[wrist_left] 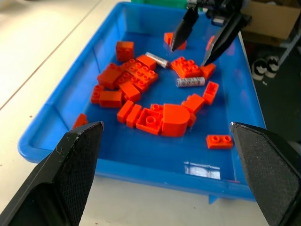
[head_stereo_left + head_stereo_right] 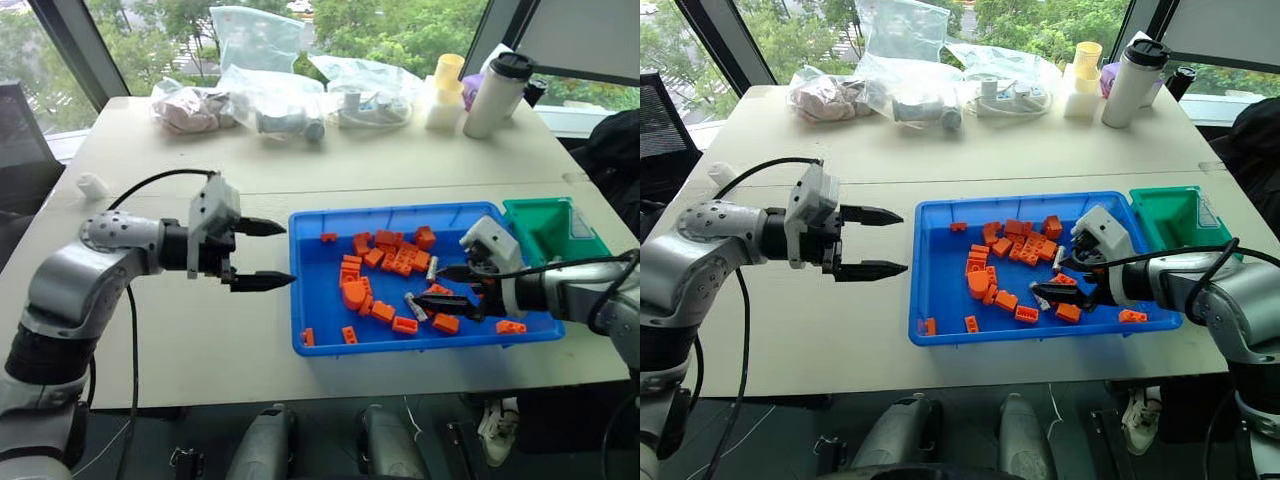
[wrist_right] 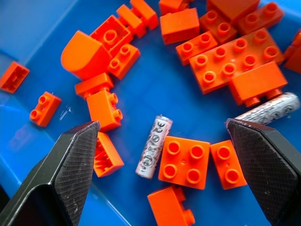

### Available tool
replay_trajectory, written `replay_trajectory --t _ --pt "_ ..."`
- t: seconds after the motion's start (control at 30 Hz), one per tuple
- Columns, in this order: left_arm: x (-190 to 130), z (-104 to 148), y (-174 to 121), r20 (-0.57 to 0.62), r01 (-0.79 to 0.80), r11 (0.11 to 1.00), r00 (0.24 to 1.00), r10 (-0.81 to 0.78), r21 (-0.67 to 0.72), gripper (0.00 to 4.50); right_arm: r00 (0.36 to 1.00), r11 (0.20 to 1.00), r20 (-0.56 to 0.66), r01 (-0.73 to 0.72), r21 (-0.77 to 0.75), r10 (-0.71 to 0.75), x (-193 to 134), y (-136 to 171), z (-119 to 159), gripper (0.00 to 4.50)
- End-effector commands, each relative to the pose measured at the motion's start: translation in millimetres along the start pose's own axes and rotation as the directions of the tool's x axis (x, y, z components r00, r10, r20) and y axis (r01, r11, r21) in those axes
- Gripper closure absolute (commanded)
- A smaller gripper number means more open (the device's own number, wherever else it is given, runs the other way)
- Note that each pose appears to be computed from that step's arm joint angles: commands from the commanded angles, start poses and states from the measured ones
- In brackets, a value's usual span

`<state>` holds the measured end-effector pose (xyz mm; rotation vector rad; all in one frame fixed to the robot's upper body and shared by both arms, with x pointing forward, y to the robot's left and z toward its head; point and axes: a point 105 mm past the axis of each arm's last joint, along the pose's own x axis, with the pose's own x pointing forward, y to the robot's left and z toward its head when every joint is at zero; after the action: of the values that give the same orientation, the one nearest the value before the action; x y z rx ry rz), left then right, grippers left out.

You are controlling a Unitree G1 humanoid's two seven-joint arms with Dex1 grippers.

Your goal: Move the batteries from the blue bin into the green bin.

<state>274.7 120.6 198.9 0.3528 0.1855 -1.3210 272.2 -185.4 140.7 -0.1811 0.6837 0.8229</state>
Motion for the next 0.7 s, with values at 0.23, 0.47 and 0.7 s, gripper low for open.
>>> replay_trajectory --t 0.23,0.47,0.7 --pt "8 -2 -7 -0.016 -0.017 0.999 1.000 0.017 0.033 0.00 0.997 0.993 -0.034 0.066 -0.095 -0.070 24 -10 9 0.03" --pt "8 -5 -6 -0.019 -0.038 0.999 0.999 0.039 0.034 0.00 0.991 0.987 -0.122 0.035 -0.158 -0.055 30 -5 -1 0.03" --pt "13 -5 -7 -0.020 -0.047 0.998 0.999 0.048 0.042 0.00 0.981 0.972 -0.188 -0.007 -0.235 -0.038 37 3 -10 2.83"
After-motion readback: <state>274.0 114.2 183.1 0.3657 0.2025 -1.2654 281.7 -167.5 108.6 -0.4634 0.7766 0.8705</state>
